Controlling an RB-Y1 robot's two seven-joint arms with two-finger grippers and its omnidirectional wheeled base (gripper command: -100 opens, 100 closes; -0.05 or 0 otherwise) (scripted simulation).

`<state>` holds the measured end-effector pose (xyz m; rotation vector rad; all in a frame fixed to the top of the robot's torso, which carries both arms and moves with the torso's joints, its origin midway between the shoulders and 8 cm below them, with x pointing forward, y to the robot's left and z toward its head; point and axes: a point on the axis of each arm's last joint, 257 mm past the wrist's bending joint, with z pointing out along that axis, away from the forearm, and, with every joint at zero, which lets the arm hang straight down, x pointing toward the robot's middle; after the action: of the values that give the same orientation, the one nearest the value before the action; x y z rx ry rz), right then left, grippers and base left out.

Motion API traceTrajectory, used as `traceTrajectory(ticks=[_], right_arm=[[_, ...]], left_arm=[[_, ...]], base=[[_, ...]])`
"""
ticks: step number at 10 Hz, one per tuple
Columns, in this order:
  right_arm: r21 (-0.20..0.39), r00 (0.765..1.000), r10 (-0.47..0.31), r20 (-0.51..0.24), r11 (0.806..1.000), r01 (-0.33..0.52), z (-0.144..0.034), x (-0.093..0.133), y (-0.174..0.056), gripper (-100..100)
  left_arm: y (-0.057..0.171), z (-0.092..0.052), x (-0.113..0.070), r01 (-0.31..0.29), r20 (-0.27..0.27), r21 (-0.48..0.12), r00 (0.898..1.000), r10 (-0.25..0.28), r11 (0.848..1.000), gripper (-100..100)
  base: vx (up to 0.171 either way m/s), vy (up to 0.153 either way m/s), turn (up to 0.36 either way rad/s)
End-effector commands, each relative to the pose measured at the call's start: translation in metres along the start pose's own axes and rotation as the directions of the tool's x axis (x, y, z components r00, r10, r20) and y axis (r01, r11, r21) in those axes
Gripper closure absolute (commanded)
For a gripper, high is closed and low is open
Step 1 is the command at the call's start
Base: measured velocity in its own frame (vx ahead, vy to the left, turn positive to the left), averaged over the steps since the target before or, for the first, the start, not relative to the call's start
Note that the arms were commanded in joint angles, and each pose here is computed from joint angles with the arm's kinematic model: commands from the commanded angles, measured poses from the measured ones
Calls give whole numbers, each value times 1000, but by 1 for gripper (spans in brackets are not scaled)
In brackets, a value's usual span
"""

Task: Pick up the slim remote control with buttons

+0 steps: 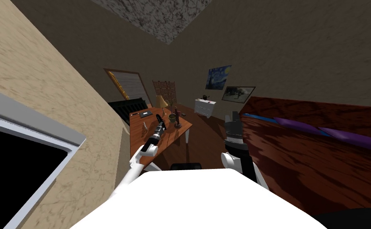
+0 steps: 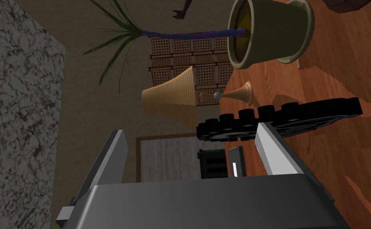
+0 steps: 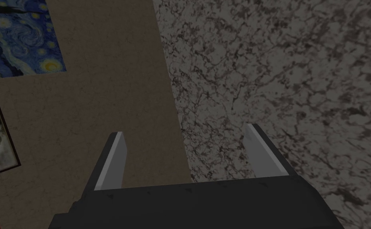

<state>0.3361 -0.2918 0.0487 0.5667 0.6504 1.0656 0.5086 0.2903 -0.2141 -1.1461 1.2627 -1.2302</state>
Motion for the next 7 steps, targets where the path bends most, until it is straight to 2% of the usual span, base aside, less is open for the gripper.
traceTrajectory(ticks=[1,2,3,5,6,7], right_arm=[[0,1000,0,0,1000,0,0,0,0,0],[0,1000,0,0,1000,0,0,0,0,0],[0,1000,0,0,1000,0,0,0,0,0],[0,1000,0,0,1000,0,0,0,0,0],[0,1000,0,0,1000,0,0,0,0,0],[0,1000,0,0,1000,0,0,0,0,0]], left_arm=[[22,6,-13,18,14,-72,1000,-18,997,-100],[34,4,-16,19,21,-105,1000,-17,994,-100],[51,8,-30,37,39,-154,999,-32,987,-100],[60,6,-31,38,43,-184,999,-31,982,-100],[78,8,-47,59,67,-239,997,-44,969,-100],[84,6,-48,61,71,-261,997,-43,963,-100]], base=[[3,-7,-104],[3,-4,-77],[1,-8,-129],[0,-2,-36],[-1,-7,-120],[-1,-3,-75]])
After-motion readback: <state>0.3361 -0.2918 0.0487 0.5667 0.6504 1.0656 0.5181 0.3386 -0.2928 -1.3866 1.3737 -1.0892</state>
